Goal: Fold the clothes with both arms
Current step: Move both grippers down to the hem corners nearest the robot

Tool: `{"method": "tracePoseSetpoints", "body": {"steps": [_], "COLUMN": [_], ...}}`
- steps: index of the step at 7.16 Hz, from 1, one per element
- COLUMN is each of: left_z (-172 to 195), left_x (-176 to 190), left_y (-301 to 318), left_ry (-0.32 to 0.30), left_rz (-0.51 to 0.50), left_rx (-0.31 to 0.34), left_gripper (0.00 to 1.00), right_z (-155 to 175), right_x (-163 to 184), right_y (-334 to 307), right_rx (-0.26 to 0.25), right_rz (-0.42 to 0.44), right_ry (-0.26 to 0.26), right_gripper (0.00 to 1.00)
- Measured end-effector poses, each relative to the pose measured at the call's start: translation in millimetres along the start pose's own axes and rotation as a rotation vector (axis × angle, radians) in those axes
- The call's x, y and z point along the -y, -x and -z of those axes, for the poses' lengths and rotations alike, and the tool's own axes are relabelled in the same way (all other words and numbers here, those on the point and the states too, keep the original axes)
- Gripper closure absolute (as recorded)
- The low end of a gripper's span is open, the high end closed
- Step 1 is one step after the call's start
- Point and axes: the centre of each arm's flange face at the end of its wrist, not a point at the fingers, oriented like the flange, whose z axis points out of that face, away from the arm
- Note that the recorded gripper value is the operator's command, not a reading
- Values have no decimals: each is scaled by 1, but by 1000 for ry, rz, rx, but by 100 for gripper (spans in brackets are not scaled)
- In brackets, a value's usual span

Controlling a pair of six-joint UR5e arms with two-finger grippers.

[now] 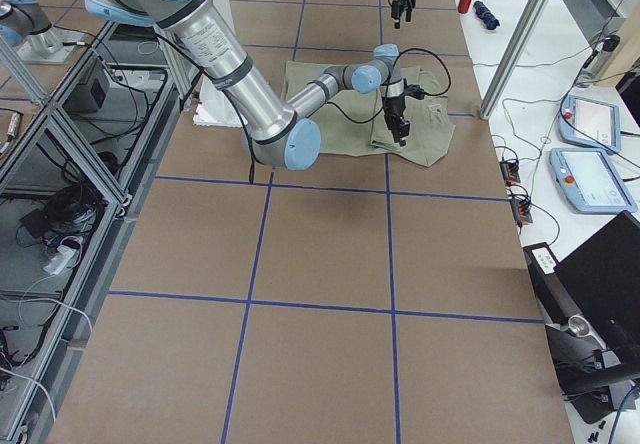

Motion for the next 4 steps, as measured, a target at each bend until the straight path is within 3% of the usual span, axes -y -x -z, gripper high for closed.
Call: {"method": "tracePoseSetpoints", "body": {"steps": [2, 4], "left_z": [13, 6], "left_x": [-40, -96], "left_y": [-25, -87], "left_ry": [-44, -81], "left_rz": [112, 257], "left_rx": [17, 24], "left_gripper": [0, 0], "right_z": [13, 28], "right_x": [-31, -114], "right_y": [-9, -15], "right_rx": [201, 347], "right_rz": [-184, -347], "right_ry": [-26, -17], "right_gripper": [0, 0]}}
